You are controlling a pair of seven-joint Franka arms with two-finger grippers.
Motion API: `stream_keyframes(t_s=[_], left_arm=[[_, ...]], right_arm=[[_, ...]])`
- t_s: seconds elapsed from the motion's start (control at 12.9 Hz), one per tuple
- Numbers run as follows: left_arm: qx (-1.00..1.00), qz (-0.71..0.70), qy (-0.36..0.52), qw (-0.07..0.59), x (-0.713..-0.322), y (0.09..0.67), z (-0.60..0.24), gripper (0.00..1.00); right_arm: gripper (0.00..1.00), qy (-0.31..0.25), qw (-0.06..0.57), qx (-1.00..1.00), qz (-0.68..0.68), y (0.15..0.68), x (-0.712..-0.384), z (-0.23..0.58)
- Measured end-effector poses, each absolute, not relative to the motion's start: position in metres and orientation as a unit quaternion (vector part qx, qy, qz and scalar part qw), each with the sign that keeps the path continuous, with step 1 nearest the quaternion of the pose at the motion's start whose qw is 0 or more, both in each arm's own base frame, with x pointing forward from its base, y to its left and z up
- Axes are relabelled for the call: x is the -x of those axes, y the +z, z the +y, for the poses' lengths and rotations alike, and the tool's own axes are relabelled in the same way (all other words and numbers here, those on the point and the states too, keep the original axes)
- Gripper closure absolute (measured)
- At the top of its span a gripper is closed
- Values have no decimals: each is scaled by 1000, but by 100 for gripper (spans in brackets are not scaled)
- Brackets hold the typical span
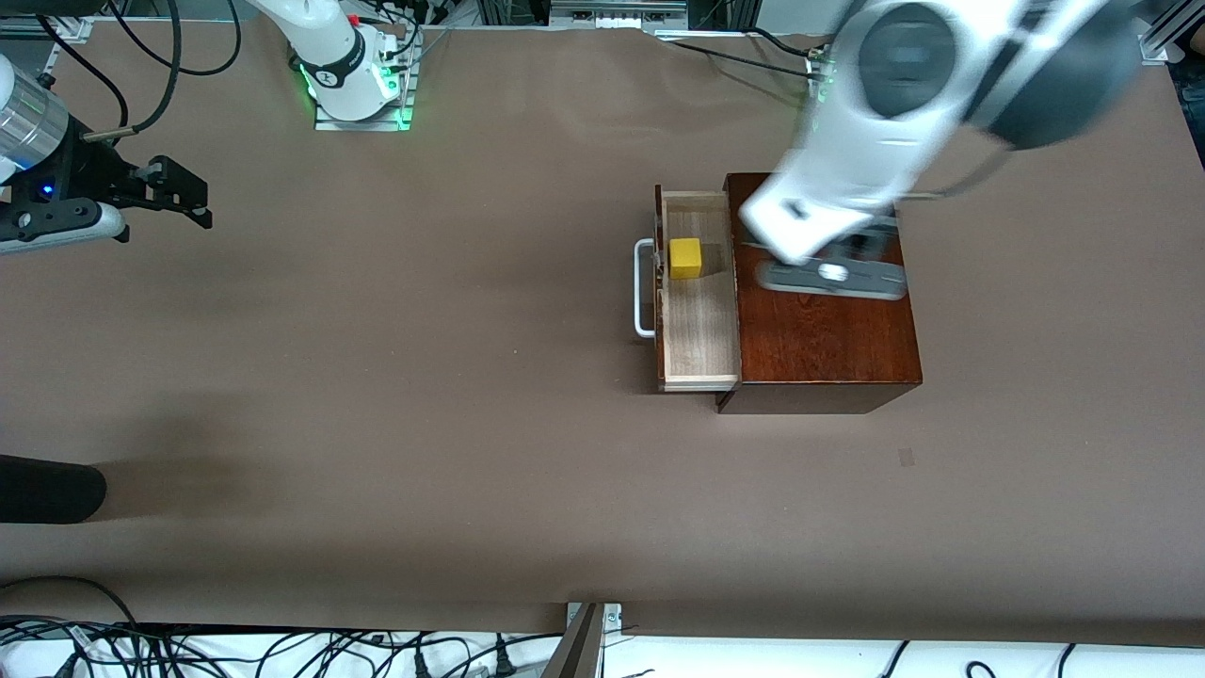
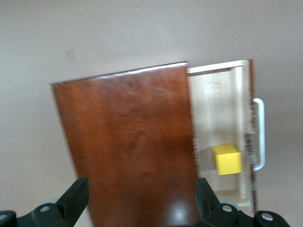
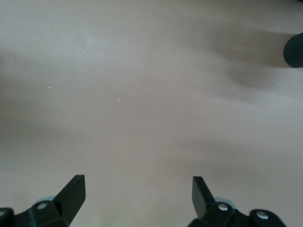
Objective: Open drawer, take yellow block, close drawer
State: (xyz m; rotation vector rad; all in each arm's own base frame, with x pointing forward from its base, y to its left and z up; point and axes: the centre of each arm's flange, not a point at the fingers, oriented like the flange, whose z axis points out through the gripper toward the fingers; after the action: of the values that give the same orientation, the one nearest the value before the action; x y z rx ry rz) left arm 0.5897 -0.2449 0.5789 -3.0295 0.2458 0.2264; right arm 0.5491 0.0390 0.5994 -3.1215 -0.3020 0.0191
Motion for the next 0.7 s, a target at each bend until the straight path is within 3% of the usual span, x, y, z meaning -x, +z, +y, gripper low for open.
stream_keyframes(t_s=[0.39, 0.7], left_arm=[[990, 115, 80, 26, -616, 589, -145, 0], [989, 142, 33, -17, -599, 603, -100, 0]], right_arm=[[0, 6, 3, 995, -97, 599, -549, 39], [0, -3, 4, 994, -110, 604, -549, 54]])
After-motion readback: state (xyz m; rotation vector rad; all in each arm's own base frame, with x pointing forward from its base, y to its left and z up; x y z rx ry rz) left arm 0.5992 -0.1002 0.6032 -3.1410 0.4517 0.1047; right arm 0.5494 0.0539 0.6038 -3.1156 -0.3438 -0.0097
